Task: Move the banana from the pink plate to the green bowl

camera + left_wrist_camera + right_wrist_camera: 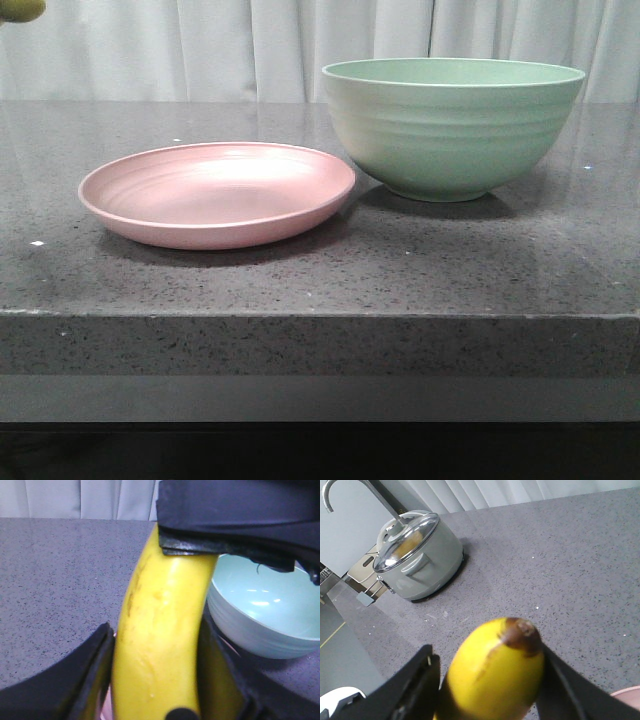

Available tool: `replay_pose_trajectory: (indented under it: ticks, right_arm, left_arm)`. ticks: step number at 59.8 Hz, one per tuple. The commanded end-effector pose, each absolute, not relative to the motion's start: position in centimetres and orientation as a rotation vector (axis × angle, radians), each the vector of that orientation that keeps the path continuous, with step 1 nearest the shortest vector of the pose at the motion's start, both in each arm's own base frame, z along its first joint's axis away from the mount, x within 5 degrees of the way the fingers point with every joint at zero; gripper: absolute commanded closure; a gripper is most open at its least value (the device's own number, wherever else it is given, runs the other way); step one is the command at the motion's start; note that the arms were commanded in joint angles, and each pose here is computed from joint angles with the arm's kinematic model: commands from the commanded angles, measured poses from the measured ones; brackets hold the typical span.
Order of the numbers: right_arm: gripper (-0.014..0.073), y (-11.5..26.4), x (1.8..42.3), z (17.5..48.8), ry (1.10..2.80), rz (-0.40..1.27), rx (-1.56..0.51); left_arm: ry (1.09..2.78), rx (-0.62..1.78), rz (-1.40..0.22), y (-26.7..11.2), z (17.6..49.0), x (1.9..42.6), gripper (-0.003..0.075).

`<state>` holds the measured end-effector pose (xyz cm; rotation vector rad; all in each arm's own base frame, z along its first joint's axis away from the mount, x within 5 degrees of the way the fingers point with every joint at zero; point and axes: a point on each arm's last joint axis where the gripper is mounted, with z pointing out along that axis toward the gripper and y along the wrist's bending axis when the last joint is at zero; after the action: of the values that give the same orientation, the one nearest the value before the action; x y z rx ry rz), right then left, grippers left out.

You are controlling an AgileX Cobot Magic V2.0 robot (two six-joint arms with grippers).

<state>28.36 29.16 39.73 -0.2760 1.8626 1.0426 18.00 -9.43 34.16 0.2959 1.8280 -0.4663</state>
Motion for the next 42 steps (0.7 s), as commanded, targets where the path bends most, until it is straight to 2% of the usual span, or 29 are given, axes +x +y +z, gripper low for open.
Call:
replay_pose_trajectory:
  ticks: [1,9,12,15,20,21,23,27,42]
  right_arm:
    - [0.0592,27.98,27.93,43.03,1.72,1.042,-0.253]
    - [0.0592,27.99,27.93,43.02,1.72,1.042,-0.254]
    - [0.0592,27.99,27.93,43.02,1.72,1.042,-0.254]
    - [0.0592,27.99,27.93,43.02,1.72,1.042,-0.254]
    - [0.0592,27.99,27.93,43.02,1.72,1.042,-0.254]
    - [0.0592,27.98,27.94,43.03,1.719,1.042,-0.253]
    - [0.0592,27.98,27.94,43.03,1.719,1.042,-0.253]
    - [0.0592,27.98,27.94,43.03,1.719,1.042,-0.253]
    - [0.0592,27.86,28.01,43.12,1.713,1.04,-0.248]
  left_arm:
    - [1.671,0.259,-0.502,-9.39,36.7,17.84,0.0513]
    - [1.673,0.259,-0.502,-9.39,36.68,17.83,0.05]
    - [1.673,0.259,-0.502,-9.39,36.68,17.83,0.0464]
    - [1.672,0.26,-0.501,-9.39,36.68,17.83,0.0395]
    - [1.672,0.26,-0.501,-9.39,36.68,17.83,0.0212]
    - [1.672,0.26,-0.501,-9.39,36.68,17.83,0.0196]
    - [1.67,0.263,-0.499,-9.39,36.7,17.84,0.0106]
    - [1.67,0.263,-0.499,-9.39,36.7,17.84,0.0022]
    - [1.671,0.263,-0.498,-9.39,36.69,17.83,0.0063]
